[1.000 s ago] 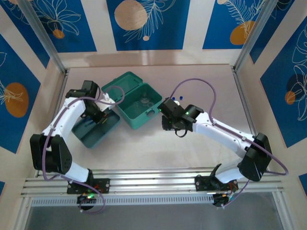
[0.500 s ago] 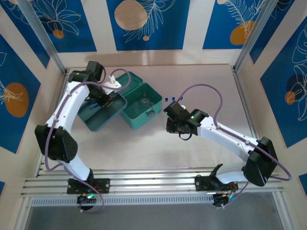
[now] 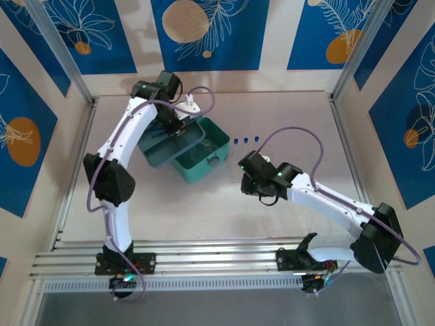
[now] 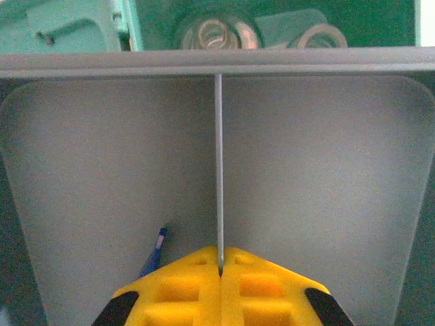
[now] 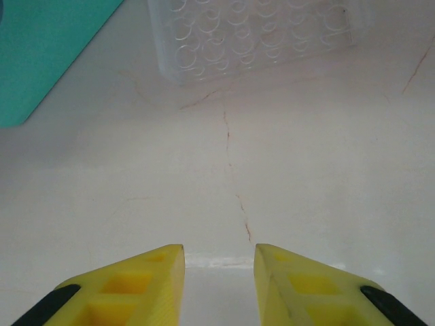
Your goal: Organize the chemistry lab equipment
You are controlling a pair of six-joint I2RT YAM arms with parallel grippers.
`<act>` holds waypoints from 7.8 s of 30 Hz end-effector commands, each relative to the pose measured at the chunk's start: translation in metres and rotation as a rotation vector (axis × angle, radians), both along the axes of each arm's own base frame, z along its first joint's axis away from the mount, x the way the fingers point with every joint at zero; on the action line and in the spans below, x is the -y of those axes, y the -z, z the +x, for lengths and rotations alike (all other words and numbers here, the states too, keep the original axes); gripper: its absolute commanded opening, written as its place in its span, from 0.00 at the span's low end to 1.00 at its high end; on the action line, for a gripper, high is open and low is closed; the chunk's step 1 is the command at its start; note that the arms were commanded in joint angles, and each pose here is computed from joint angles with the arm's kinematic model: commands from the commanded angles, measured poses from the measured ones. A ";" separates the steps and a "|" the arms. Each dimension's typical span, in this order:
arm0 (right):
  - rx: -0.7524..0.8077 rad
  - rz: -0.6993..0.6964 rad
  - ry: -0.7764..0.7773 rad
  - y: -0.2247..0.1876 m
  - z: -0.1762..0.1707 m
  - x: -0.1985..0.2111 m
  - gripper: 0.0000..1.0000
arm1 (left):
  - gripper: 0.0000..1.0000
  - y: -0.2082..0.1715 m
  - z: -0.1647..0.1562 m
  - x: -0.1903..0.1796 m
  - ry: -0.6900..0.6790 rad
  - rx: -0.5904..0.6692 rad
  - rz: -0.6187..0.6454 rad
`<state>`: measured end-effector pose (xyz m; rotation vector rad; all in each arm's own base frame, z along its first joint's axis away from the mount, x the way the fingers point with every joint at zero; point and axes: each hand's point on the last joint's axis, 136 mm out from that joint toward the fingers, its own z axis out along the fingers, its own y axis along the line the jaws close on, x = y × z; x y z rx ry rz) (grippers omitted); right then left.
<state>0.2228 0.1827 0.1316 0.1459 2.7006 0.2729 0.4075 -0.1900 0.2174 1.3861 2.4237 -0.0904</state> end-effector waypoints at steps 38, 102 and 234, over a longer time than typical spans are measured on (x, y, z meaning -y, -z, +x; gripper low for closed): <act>-0.010 -0.014 0.032 0.002 -0.024 -0.003 0.33 | 0.00 0.016 0.024 0.088 -0.166 -0.012 -0.090; -0.033 0.016 0.019 0.018 -0.026 -0.027 0.33 | 0.00 0.100 -0.064 0.034 -0.242 -0.206 0.027; -0.018 0.522 -0.047 0.005 0.010 -0.110 0.64 | 0.74 0.059 0.001 -0.186 -0.909 -0.598 -1.264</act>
